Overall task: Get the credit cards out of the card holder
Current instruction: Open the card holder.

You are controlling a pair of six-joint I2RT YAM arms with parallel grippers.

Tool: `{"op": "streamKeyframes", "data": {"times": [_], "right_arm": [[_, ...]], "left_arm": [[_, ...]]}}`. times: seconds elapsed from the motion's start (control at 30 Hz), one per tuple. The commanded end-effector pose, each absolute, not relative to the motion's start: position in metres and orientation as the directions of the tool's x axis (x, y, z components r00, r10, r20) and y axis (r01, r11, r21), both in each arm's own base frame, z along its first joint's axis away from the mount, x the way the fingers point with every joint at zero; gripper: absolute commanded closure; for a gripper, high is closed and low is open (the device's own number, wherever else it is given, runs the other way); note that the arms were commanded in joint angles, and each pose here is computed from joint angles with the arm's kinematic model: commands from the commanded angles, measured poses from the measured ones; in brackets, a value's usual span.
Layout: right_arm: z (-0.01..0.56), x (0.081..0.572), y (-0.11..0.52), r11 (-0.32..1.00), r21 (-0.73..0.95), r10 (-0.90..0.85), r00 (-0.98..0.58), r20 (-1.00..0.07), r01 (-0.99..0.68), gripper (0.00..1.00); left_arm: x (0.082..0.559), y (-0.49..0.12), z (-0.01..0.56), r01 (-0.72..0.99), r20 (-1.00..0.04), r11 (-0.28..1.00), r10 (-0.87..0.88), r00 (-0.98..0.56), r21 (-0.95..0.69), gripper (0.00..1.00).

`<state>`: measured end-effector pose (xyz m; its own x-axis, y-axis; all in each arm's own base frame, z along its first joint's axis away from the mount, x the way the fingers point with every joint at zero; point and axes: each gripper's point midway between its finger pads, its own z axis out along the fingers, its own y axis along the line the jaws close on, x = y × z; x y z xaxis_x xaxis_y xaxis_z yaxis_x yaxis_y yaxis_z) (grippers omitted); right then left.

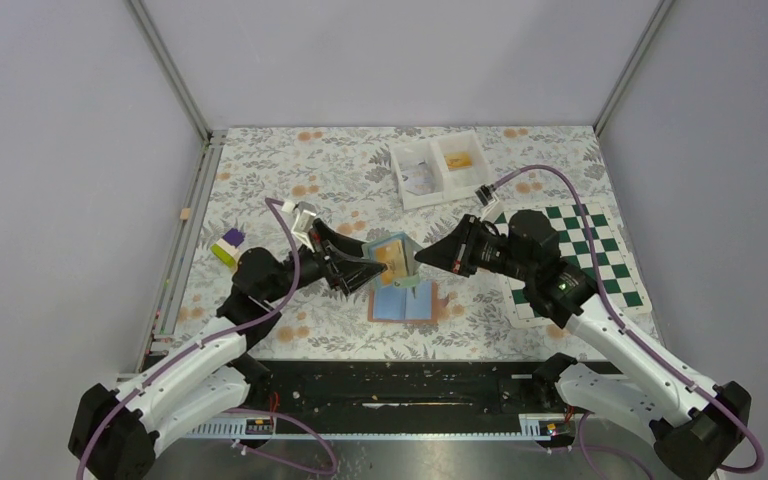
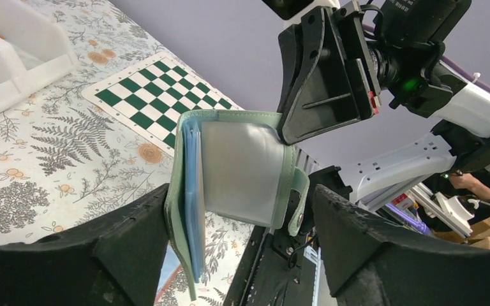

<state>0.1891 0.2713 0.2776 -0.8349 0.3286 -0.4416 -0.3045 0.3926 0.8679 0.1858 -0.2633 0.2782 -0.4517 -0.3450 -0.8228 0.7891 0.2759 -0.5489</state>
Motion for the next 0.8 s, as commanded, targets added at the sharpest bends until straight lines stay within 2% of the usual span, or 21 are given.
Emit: {"op": "streamKeyframes", "data": {"times": [0.0, 0.07, 0.13, 0.23, 0.3, 0.37, 0.43, 0.57, 0.73, 0.77], "right_arm": [[0.314, 0.187, 0.273, 0.298, 0.860, 0.363, -0.785, -0.503, -0.414, 1.00], [0.319, 0.184, 0.274, 0.281, 0.858, 0.354, -0.784, -0.509, -0.431, 1.00], [0.324, 0.180, 0.274, 0.254, 0.861, 0.349, -0.789, -0.506, -0.441, 1.00], [0.330, 0.173, 0.275, 0.206, 0.867, 0.344, -0.796, -0.498, -0.454, 1.00], [0.335, 0.169, 0.275, 0.176, 0.866, 0.347, -0.794, -0.499, -0.467, 1.00], [0.340, 0.165, 0.274, 0.154, 0.865, 0.354, -0.791, -0.500, -0.478, 1.00], [0.342, 0.164, 0.272, 0.151, 0.862, 0.359, -0.786, -0.503, -0.483, 1.00], [0.334, 0.165, 0.271, 0.169, 0.858, 0.348, -0.785, -0.513, -0.485, 1.00], [0.322, 0.174, 0.271, 0.217, 0.852, 0.336, -0.783, -0.523, -0.476, 0.99], [0.324, 0.174, 0.272, 0.216, 0.849, 0.329, -0.783, -0.528, -0.482, 0.95]], "left_arm": [[0.172, -0.268, 0.295, 0.846, -0.841, 0.191, -0.346, -0.416, -0.497, 0.29], [0.168, -0.269, 0.295, 0.854, -0.846, 0.174, -0.330, -0.419, -0.491, 0.39], [0.165, -0.269, 0.292, 0.854, -0.848, 0.169, -0.312, -0.428, -0.492, 0.42], [0.165, -0.268, 0.286, 0.852, -0.855, 0.187, -0.293, -0.427, -0.490, 0.42], [0.167, -0.266, 0.284, 0.848, -0.859, 0.209, -0.291, -0.421, -0.486, 0.39], [0.167, -0.264, 0.283, 0.851, -0.865, 0.223, -0.290, -0.408, -0.476, 0.41], [0.168, -0.262, 0.286, 0.853, -0.870, 0.235, -0.297, -0.394, -0.467, 0.51], [0.168, -0.257, 0.297, 0.855, -0.870, 0.249, -0.328, -0.369, -0.456, 0.99], [0.168, -0.253, 0.306, 0.839, -0.867, 0.275, -0.325, -0.378, -0.469, 1.00], [0.170, -0.252, 0.304, 0.824, -0.863, 0.294, -0.315, -0.394, -0.484, 1.00]]}}
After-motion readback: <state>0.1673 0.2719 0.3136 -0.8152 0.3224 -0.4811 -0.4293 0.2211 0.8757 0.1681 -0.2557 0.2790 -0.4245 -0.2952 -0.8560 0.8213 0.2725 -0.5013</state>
